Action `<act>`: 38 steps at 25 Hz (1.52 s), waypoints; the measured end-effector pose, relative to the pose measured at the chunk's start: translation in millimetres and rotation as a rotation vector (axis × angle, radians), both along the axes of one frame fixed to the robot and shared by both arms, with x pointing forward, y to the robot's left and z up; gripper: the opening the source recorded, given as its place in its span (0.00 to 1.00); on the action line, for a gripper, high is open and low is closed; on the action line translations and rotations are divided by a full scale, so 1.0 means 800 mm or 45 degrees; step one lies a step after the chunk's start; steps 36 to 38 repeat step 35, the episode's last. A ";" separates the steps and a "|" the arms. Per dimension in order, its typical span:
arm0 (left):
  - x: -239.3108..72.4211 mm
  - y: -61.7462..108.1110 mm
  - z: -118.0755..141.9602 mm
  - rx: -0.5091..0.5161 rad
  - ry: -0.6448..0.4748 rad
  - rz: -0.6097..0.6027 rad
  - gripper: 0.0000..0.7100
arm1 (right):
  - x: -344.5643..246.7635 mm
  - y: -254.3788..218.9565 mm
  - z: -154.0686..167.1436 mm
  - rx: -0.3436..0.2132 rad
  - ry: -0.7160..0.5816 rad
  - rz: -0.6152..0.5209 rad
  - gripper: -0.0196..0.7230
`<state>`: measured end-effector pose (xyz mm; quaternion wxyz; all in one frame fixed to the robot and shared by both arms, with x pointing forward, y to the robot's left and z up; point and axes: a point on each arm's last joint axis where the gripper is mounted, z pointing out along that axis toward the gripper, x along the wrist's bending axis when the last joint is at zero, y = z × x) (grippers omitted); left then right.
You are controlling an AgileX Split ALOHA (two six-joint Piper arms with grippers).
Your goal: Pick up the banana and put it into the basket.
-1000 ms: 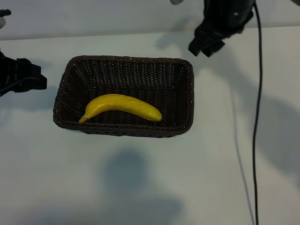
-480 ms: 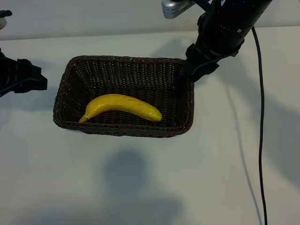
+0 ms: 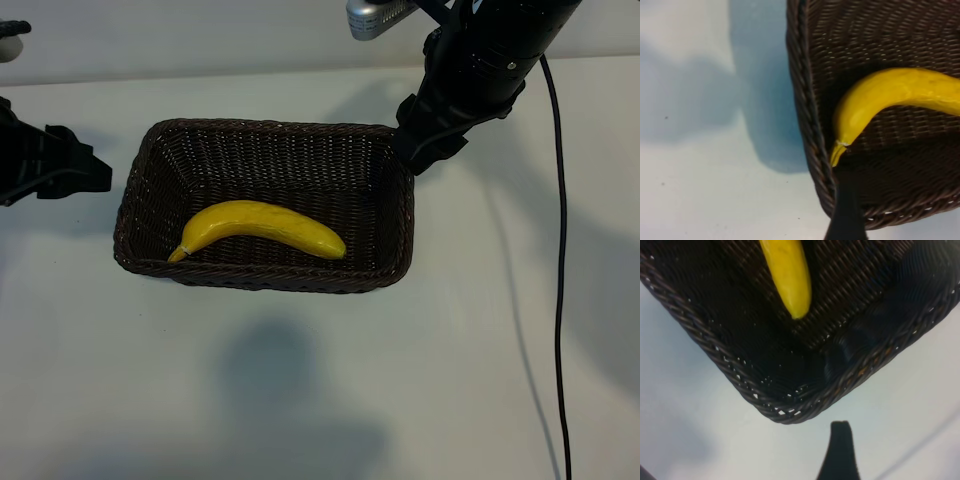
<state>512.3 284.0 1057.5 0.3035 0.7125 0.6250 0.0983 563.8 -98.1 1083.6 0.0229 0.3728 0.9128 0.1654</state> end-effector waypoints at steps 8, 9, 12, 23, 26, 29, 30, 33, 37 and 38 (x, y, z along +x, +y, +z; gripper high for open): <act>0.000 0.000 0.000 0.002 -0.002 -0.011 0.80 | 0.000 -0.001 0.000 -0.005 0.000 -0.012 0.82; 0.000 0.000 0.000 0.002 -0.002 -0.011 0.80 | 0.000 -0.001 0.000 -0.006 -0.001 -0.012 0.82; 0.000 -0.001 0.000 -0.001 0.000 -0.012 0.80 | 0.000 -0.001 0.000 -0.006 -0.001 -0.012 0.82; 0.000 -0.002 0.000 -0.016 0.000 -0.007 0.80 | 0.000 -0.001 0.000 -0.005 0.001 -0.016 0.82; 0.000 -0.002 0.000 -0.016 0.000 -0.007 0.80 | 0.000 -0.001 0.000 -0.005 0.001 -0.016 0.82; 0.000 -0.002 0.000 -0.016 0.000 -0.007 0.80 | 0.000 -0.001 0.000 -0.005 0.001 -0.016 0.82; 0.000 -0.002 0.000 -0.016 0.000 -0.007 0.80 | 0.000 -0.001 0.000 -0.005 0.001 -0.016 0.82; 0.000 -0.002 0.000 -0.016 0.000 -0.007 0.80 | 0.000 -0.001 0.000 -0.005 0.001 -0.016 0.82; 0.000 -0.002 0.000 -0.016 0.000 -0.007 0.80 | 0.000 -0.001 0.000 -0.005 0.001 -0.016 0.82; 0.000 -0.002 0.000 -0.016 0.000 -0.007 0.80 | 0.000 -0.001 0.000 -0.005 0.001 -0.016 0.82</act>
